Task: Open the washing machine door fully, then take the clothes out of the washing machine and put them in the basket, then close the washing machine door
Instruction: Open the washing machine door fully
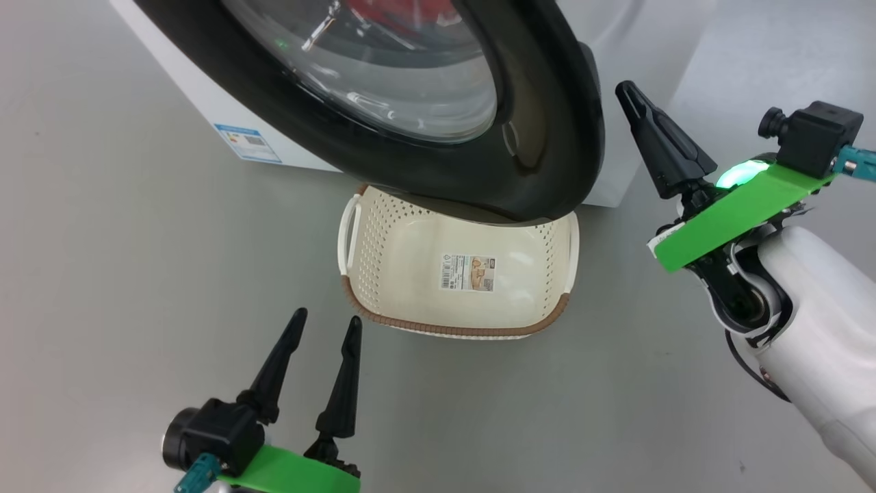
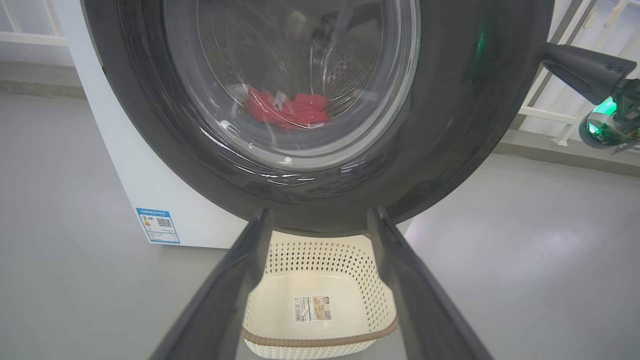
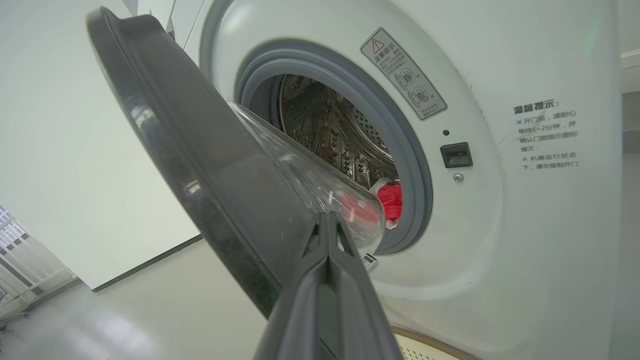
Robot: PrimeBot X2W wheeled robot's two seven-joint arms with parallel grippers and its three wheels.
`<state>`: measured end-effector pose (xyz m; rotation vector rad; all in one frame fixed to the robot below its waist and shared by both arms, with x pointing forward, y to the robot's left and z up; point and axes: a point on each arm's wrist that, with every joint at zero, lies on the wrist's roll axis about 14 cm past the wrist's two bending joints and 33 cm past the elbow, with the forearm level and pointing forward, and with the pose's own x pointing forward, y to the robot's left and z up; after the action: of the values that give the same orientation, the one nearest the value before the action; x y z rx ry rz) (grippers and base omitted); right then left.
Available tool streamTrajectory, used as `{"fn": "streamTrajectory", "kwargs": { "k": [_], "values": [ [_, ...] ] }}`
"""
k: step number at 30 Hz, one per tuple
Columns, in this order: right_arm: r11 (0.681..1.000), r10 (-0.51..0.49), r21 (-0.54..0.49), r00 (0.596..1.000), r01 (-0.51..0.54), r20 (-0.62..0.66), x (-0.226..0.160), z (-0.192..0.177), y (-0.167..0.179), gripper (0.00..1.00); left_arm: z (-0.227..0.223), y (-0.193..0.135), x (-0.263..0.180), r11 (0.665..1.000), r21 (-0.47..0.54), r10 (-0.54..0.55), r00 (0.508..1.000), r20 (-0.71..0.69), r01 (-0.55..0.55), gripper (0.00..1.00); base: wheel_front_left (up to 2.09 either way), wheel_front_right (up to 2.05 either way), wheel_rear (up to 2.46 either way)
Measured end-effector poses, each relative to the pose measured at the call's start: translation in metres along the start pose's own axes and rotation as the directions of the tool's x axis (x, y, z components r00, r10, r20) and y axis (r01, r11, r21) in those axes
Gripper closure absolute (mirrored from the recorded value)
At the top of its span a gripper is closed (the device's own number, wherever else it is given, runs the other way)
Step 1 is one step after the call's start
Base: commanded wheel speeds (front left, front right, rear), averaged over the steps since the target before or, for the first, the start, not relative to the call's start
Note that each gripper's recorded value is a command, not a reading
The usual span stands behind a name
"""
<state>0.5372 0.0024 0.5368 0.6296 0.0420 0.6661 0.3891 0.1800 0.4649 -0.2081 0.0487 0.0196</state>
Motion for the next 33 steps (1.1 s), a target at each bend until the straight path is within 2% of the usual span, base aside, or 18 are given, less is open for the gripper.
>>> {"fn": "streamTrajectory", "kwargs": {
  "k": [9,16,33],
  "values": [
    [0.997,0.034,0.073,0.997,-0.029,-0.067,0.016,-0.014,0.001,1.00,-0.003,0.007,-0.001,0.999,-0.007,0.032,0.999,-0.010,-0.032,0.00,0.00,0.00,0.00],
    [0.994,0.064,0.090,0.991,-0.054,-0.120,0.018,-0.020,0.007,1.00,-0.001,0.008,-0.003,0.999,-0.012,0.038,0.999,-0.008,-0.038,0.00,0.00,0.00,0.00],
    [0.977,0.197,0.131,0.941,-0.167,-0.274,0.001,-0.058,0.065,1.00,0.021,0.019,-0.022,0.996,-0.011,0.084,0.995,0.054,-0.084,0.00,0.00,0.00,0.00]
  ]
}}
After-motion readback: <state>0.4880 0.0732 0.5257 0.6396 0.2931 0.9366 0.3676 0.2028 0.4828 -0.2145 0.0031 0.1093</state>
